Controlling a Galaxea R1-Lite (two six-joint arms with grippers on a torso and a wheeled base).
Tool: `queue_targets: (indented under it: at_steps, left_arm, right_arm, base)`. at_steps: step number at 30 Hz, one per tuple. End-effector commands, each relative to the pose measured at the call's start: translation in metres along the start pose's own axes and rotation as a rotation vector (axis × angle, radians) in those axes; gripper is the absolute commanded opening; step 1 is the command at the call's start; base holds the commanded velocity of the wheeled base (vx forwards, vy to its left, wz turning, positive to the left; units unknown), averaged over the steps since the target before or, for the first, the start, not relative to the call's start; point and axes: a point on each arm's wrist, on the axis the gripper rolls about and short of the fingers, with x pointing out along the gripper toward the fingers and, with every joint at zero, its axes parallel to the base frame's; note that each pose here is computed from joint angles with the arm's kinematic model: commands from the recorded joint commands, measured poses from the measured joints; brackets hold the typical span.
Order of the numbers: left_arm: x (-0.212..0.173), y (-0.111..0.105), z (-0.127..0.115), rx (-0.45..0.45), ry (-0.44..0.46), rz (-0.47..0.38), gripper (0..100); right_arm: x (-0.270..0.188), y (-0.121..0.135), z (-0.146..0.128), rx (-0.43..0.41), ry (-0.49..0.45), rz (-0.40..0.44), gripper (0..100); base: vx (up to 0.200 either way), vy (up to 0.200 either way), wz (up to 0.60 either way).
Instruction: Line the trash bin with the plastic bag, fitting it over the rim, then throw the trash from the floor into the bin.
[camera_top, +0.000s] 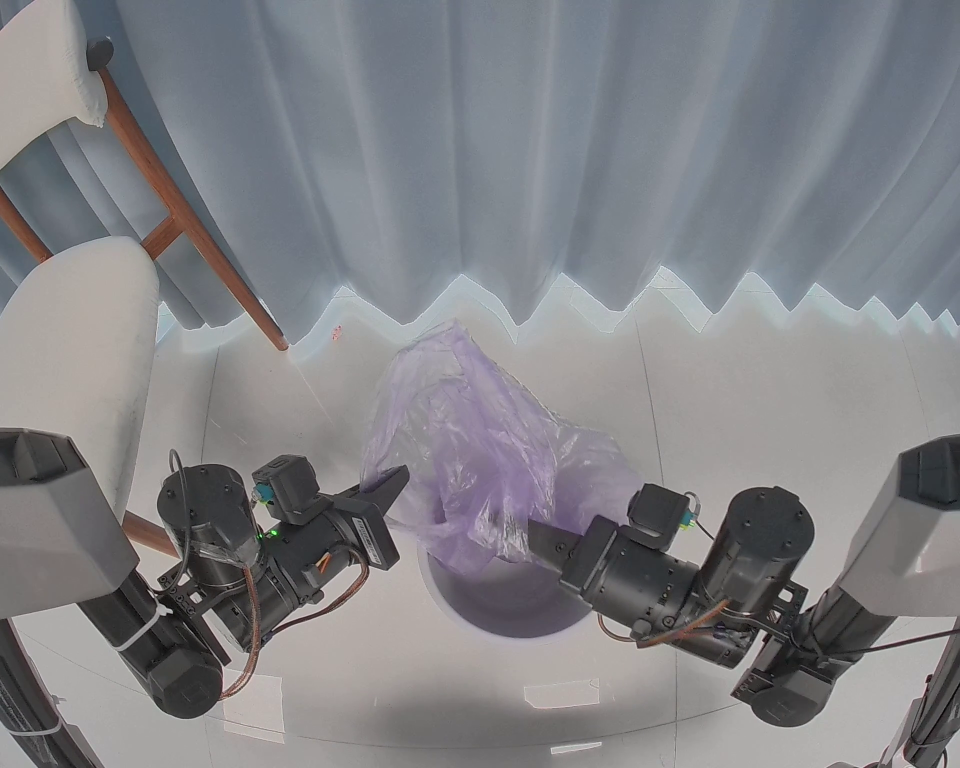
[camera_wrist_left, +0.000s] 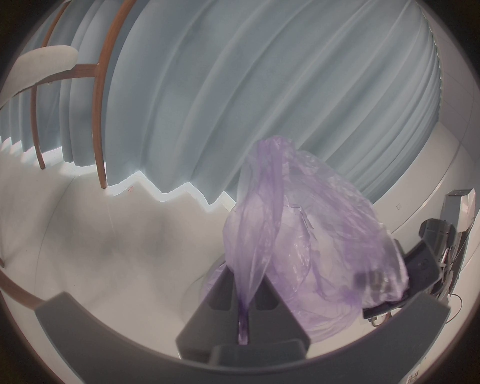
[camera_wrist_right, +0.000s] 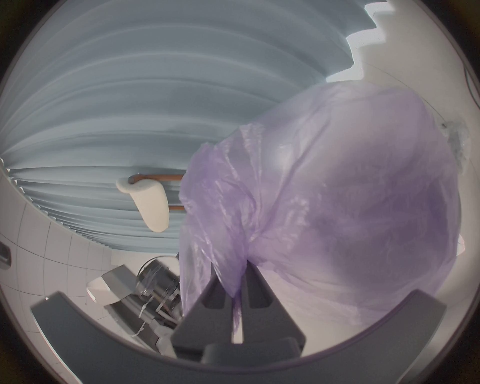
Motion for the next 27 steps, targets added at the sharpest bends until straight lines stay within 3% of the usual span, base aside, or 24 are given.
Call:
queue_targets:
  at_steps: [1,11,18,23,27]
  left_arm:
    - [0.000,0.005,0.007,-0.001,-0.026,0.015,0]
    - [-0.007,0.001,0.015,0.022,-0.050,0.006,0]
    - [-0.011,0.002,0.002,0.039,0.007,0.013,0]
    - [-0.007,0.011,-0.024,0.074,0.109,0.043,0]
    - [-0.005,0.016,-0.032,0.097,0.143,0.058,0]
  right_arm:
    - [0.022,-0.028,0.006,0.016,-0.025,-0.046,0]
    - [0.025,-0.063,0.010,0.048,-0.036,-0.139,0]
    - [0.007,-0.079,0.008,0.071,-0.017,-0.232,0]
    - [-0.014,-0.091,0.015,0.091,-0.035,-0.301,0]
    - [-0.030,-0.093,0.020,0.057,-0.048,-0.333,0]
  base:
    - [0.000,0.000,0.00]
    - [0.000,0.000,0.00]
    - [0.000,0.000,0.00]
    - [0.000,0.000,0.00]
    - [0.000,0.000,0.00]
